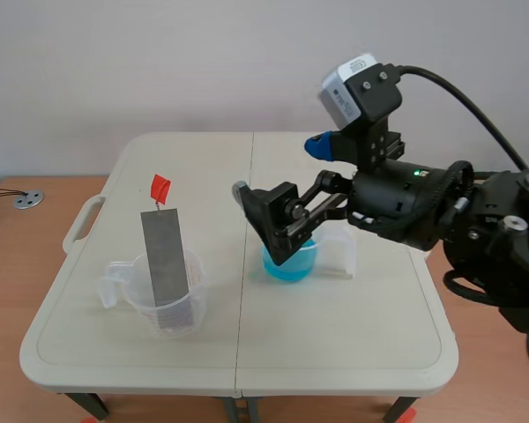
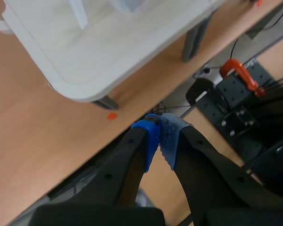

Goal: Hold the metal plate by the orange handle, dip it into the blue solution, take it out and point at it, then put the plate back in the beaker on the left.
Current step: 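Lift the metal plate out of the left beaker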

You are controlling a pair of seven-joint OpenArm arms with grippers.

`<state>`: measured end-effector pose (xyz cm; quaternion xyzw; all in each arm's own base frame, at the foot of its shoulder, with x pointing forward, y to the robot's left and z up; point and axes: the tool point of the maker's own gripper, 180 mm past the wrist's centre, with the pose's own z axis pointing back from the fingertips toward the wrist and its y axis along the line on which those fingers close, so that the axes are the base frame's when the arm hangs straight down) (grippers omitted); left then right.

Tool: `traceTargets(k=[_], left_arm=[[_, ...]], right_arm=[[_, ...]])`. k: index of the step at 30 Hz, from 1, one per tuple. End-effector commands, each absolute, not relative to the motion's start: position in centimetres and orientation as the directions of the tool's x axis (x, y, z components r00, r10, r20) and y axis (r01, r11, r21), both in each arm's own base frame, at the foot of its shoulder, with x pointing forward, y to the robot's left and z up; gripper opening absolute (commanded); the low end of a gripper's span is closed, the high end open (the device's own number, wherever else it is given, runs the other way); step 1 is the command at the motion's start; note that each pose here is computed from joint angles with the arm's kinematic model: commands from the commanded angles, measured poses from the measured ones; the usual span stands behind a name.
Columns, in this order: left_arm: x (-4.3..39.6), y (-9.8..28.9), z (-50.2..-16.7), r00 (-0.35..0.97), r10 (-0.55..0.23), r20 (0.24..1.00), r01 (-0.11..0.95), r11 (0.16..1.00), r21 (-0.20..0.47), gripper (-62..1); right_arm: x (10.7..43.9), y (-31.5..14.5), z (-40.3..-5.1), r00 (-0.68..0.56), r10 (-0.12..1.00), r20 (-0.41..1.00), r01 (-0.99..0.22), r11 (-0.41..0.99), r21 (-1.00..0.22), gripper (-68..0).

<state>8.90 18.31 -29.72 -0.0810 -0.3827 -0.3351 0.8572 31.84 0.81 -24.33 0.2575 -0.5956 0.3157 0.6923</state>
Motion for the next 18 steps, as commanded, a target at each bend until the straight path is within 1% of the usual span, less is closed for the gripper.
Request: traceTargets(k=[1, 5, 9, 18], left_arm=[[8.8, 18.2, -29.7, 0.477, -0.518, 0.710, 0.643, 0.756, 0.121, -59.0], [8.1, 18.9, -30.5, 0.490, -0.557, 0.671, 0.656, 0.742, 0.137, -59.1], [7.8, 19.3, -31.0, 0.509, -0.572, 0.643, 0.657, 0.741, 0.138, -59.0], [7.6, 19.4, -31.1, 0.516, -0.576, 0.633, 0.658, 0.741, 0.138, -59.1]], right_arm=[[32.7, 1.2, -22.3, 0.042, 0.106, 0.993, -0.746, 0.665, -0.039, -1.2], [33.7, 2.6, -22.2, 0.056, 0.090, 0.994, -0.752, 0.658, -0.017, -1.2], [34.5, 4.4, -23.0, 0.091, 0.074, 0.993, -0.769, 0.638, 0.023, -1.2], [35.4, 8.2, -25.5, 0.182, 0.076, 0.980, -0.807, 0.581, 0.105, -1.2]])
